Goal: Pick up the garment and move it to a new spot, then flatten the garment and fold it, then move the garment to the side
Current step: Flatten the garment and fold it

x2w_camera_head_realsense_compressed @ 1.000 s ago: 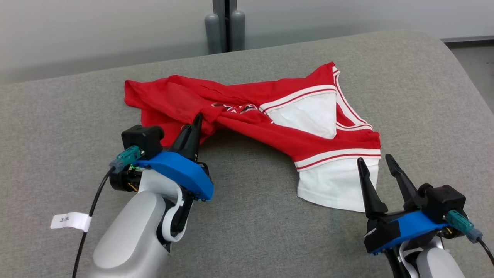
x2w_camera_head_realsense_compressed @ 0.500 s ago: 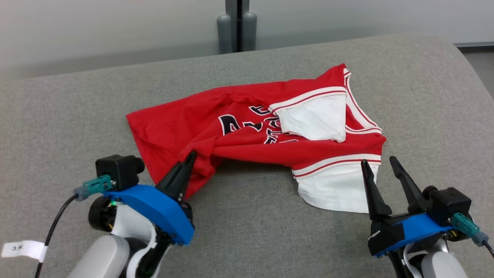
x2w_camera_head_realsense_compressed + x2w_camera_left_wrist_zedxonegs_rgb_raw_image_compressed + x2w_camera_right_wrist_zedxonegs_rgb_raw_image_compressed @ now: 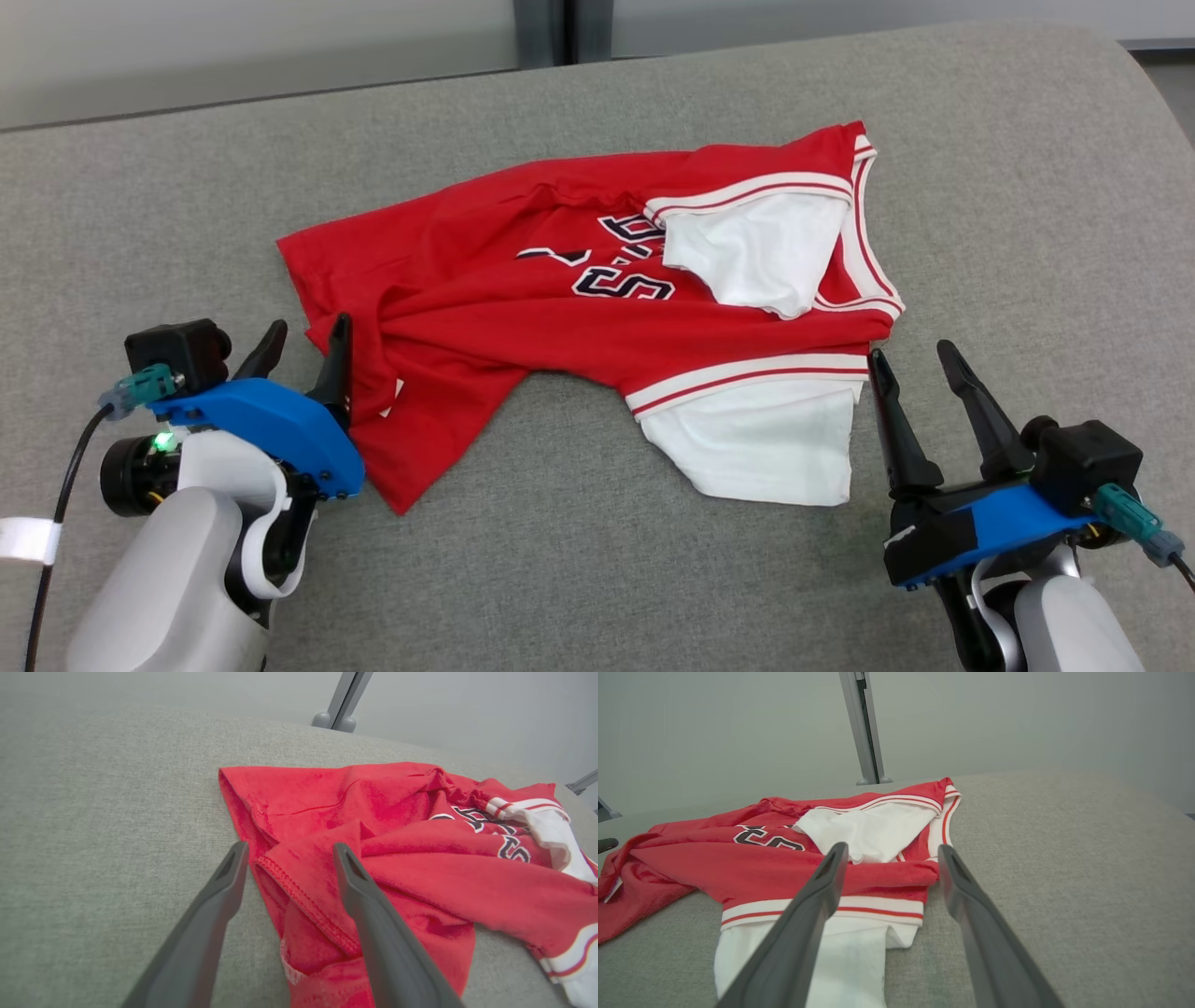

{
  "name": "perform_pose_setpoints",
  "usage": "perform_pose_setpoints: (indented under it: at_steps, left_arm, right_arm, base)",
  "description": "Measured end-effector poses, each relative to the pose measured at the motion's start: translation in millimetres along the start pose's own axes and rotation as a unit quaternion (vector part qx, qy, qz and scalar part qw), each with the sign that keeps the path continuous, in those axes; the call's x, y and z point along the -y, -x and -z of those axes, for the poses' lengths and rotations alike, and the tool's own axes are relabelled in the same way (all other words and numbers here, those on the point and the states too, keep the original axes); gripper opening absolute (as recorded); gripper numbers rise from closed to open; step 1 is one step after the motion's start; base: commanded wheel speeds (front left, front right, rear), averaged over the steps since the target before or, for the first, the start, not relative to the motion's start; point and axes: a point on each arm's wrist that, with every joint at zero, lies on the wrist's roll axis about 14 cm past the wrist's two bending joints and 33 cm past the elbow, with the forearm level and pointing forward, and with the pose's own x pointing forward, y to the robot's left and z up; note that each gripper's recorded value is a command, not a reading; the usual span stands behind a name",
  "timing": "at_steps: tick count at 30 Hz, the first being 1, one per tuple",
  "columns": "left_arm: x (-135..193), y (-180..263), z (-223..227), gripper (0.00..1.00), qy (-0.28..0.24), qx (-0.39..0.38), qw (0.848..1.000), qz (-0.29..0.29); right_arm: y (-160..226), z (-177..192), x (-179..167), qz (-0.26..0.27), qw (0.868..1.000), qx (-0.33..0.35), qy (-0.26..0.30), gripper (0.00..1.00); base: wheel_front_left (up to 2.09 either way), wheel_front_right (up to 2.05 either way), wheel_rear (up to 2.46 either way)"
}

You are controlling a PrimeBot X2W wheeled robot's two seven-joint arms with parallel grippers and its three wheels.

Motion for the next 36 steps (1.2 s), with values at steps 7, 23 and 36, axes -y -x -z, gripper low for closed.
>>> perform_pose_setpoints:
  at_steps: [7,23,36]
  left_arm:
    - [-7.5,32.4,-21.2,1.0,0.014,0.083,0.996,-0.01]
    - [47.1,48.4,29.2,1.0,-0.089,0.019,0.993,0.072]
    - [20.4,17.7,32.9,0.0,-0.115,-0.018,0.993,0.018]
  right_arm:
    - [3.2,-15.8,-6.0,-0.008,1.0,0.022,-0.002,1.0]
    - [14.6,-25.5,-10.9,-0.014,1.0,0.027,0.0,1.0]
    - [16.6,-12.3,3.2,0.007,1.0,0.016,-0.008,1.0]
  base:
    - [0.0,0.0,0.0]
    - [0.0,0.0,0.0]
    - [0.0,0.0,0.0]
